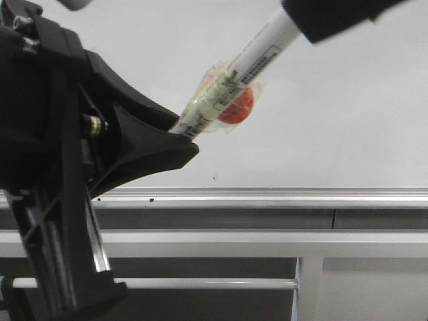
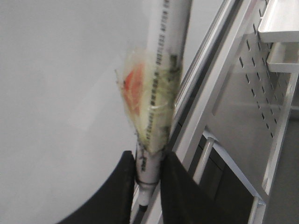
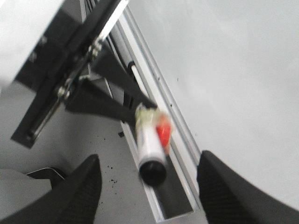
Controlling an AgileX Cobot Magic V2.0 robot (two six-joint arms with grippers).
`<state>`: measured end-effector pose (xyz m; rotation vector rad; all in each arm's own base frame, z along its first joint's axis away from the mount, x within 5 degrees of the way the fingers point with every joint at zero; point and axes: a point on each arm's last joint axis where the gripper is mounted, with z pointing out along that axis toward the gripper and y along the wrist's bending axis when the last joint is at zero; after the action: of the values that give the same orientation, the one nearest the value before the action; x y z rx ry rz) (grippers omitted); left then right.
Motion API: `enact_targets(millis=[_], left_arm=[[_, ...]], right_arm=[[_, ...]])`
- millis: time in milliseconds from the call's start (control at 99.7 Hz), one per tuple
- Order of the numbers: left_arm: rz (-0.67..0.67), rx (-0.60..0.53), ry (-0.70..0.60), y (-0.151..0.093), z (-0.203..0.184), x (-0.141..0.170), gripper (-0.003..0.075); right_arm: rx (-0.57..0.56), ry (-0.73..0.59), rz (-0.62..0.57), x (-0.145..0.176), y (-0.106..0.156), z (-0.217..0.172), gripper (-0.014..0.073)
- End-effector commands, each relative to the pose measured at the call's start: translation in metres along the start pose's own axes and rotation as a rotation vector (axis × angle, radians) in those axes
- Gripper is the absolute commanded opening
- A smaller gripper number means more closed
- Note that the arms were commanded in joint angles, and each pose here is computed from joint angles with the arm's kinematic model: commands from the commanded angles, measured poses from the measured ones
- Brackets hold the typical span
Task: Write number 1 on whiteboard
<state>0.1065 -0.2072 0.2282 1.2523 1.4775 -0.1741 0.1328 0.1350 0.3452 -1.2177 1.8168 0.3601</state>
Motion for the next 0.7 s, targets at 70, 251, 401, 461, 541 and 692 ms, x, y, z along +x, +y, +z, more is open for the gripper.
enact_targets(millis=[70,251,401,461,541,692], left_arm=[[0.020,-0.072,-0.079,0.011,-0.004,-0.018,-0.0020],[0.024,-0.080,-0.100,0.014,-0.003,-0.024,-0.0020],[0.016,-0.094,-0.114,0.016,-0.003,-0.029,-0.0020],[0.016,-0.097,-0.116,0.017,-0.003,-0.030,-0.0020],[0.007,-0.095,-0.111,0.016,-0.003,-0.029,-0.0020],[0.007,-0.095,-0.111,0.016,-0.003,-0.029,-0.0020]], right_arm=[[0.049,-0.078,-0.019,-0.018,-0.008,0.000,0.0409],[0.031,-0.070,-0.004,-0.018,-0.007,0.008,0.0406],[0.022,-0.072,-0.009,-0.019,-0.006,0.011,0.0406],[0.023,-0.073,-0.009,-0.019,-0.006,0.011,0.0406],[0.025,-0.075,-0.009,-0.019,-0.006,0.011,0.0406],[0.022,-0.072,-0.009,-0.019,-0.006,0.011,0.0316]])
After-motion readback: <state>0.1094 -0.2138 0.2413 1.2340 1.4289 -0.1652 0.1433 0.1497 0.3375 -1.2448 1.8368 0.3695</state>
